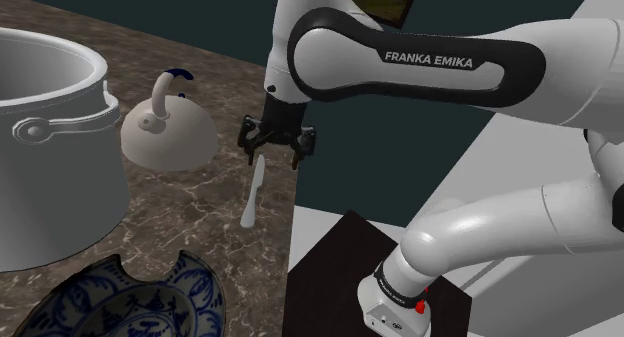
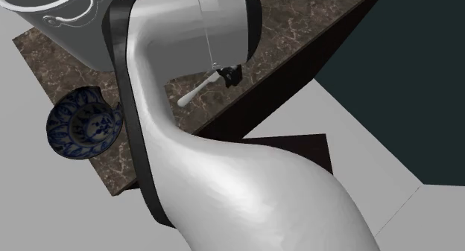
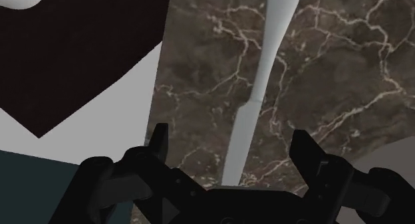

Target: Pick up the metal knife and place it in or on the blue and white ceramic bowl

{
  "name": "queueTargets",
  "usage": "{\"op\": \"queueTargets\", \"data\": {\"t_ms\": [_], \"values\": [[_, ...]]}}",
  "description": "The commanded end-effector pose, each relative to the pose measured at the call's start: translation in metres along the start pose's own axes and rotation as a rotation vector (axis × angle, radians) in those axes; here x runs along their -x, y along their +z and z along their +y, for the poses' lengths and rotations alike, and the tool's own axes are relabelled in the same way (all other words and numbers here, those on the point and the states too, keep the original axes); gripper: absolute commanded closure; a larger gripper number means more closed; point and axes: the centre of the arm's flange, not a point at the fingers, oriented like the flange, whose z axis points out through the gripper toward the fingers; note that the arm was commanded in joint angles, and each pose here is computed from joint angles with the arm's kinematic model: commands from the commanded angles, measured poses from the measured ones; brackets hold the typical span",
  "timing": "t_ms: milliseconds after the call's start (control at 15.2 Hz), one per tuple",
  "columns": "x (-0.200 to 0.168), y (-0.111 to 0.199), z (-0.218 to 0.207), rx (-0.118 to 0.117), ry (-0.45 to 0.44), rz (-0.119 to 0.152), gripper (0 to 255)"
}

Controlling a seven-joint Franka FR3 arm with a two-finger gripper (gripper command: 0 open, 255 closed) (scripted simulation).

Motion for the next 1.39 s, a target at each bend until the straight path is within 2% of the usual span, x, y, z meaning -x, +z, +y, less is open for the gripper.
{"op": "queueTargets", "data": {"t_ms": [0, 528, 1056, 1122, 1320], "values": [[-0.003, 0.01, -0.025, 0.005, 0.115, 0.015, 0], [-0.004, 0.05, -0.025, 0.005, 0.115, 0.015, 0], [-0.004, 0.05, -0.025, 0.005, 0.115, 0.015, 0], [-0.004, 0.05, -0.025, 0.005, 0.115, 0.015, 255], [-0.004, 0.05, -0.025, 0.005, 0.115, 0.015, 255]]}}
